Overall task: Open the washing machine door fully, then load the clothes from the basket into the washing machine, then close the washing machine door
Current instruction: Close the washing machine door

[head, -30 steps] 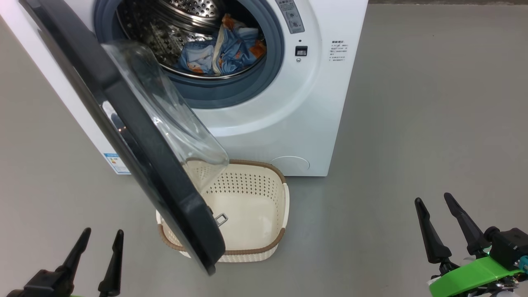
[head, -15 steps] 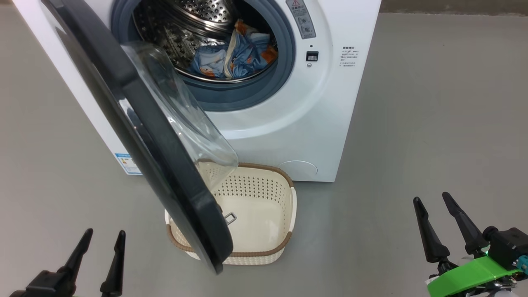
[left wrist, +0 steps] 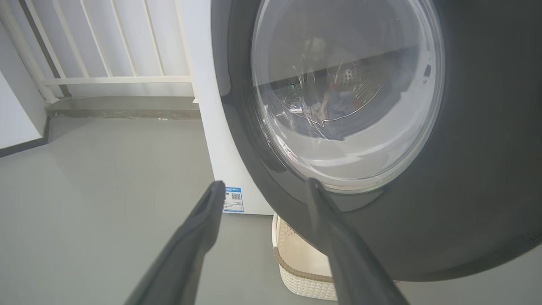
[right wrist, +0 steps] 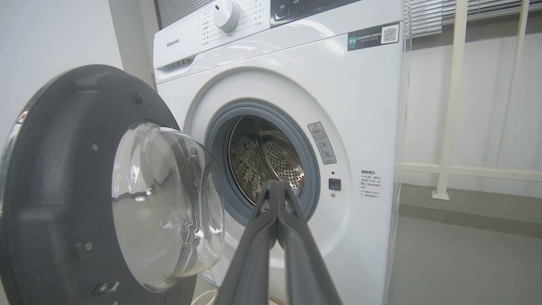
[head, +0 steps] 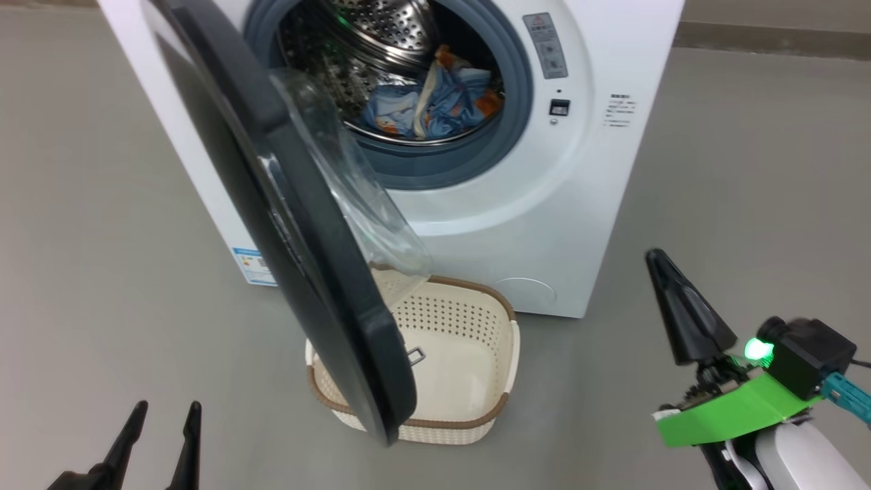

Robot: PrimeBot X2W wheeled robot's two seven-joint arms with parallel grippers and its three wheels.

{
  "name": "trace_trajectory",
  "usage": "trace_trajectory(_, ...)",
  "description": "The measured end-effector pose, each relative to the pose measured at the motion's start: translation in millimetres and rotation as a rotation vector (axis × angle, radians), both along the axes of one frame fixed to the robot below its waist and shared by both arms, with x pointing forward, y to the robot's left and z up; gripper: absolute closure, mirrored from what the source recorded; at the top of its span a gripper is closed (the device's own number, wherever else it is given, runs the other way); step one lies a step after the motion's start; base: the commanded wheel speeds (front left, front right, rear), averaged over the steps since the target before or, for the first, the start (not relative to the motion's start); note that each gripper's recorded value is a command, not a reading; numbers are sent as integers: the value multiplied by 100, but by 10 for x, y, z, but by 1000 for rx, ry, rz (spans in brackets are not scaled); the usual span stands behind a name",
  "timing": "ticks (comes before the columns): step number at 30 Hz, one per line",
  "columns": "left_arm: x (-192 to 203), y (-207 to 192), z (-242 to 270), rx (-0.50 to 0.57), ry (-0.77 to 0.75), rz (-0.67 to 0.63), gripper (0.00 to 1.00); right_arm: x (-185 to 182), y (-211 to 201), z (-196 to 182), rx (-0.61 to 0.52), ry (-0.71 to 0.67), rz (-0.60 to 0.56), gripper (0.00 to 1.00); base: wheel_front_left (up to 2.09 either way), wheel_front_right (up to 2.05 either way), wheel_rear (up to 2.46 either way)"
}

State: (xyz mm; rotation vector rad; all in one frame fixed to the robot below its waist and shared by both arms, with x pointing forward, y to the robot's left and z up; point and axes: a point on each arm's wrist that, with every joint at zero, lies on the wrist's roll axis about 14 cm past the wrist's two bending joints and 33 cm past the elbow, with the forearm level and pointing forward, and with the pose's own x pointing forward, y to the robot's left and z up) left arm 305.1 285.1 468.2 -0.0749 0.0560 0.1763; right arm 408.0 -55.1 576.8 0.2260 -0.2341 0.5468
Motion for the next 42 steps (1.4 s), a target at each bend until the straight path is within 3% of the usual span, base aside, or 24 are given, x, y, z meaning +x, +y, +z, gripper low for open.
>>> trace_trajectory(9,-295,217,1,-5,-5,93,0,-276,845,732,72,-210,272,100,0,0,0)
trace_trajectory(18,-560,341,-23,-11,-4,161,0,-941,1628,1014,132,-286,585,100,0,0,0)
trace_trajectory(22,-625,372,-24,-12,-4,179,0,-1198,1878,932,131,-255,700,100,0,0,0)
trace_trajectory(30,-671,396,-59,-17,9,199,0,-1452,2154,395,56,-94,833,100,0,0,0)
trace_trajectory(42,-606,364,-113,-29,30,201,0,-1310,2177,-120,-20,51,812,100,0,0,0)
